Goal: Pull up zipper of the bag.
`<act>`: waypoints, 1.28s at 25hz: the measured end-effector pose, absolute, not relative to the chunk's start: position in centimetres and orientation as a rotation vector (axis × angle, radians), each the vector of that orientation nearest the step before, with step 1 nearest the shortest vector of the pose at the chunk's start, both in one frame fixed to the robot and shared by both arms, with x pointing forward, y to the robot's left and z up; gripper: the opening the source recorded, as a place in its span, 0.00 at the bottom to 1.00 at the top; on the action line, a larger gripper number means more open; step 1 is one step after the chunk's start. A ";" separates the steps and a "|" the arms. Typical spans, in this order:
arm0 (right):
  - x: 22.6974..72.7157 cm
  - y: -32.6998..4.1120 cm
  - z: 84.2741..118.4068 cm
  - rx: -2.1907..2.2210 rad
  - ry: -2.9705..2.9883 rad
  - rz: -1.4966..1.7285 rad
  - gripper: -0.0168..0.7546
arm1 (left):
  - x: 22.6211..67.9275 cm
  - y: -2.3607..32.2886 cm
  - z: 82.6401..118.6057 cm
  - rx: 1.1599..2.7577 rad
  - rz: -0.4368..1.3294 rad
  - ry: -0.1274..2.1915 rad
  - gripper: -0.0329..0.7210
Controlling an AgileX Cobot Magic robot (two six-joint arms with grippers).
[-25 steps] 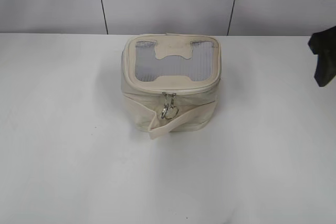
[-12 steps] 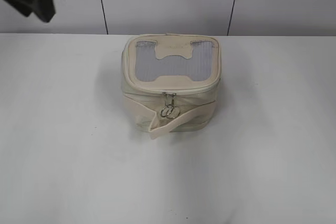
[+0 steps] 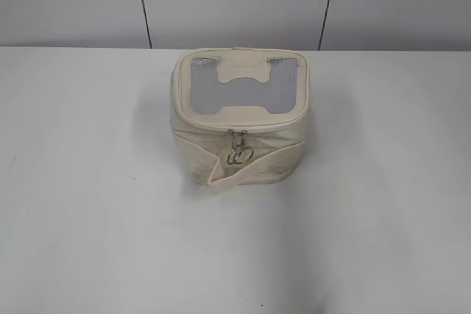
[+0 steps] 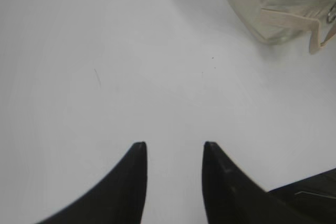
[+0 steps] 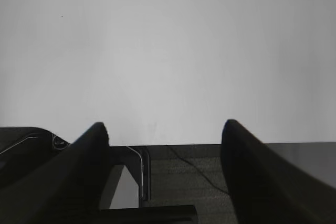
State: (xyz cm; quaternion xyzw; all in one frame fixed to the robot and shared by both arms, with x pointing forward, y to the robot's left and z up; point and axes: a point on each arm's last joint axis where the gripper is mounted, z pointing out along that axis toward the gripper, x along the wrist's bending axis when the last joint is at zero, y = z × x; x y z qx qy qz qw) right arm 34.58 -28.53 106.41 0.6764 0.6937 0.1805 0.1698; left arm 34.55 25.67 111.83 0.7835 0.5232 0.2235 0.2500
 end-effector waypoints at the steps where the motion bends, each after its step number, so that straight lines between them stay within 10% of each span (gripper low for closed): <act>1: 33.9 -28.7 106.2 1.896 1.973 0.524 0.70 | 33.6 26.2 111.3 2.108 0.619 1.408 0.41; 14: 25.5 -30.1 105.6 1.604 1.760 0.878 0.70 | 23.9 30.7 106.4 1.757 0.630 1.159 0.41; 32: 24.1 -29.3 105.3 1.373 1.816 1.033 0.70 | 23.2 30.9 106.3 1.791 0.691 1.029 0.41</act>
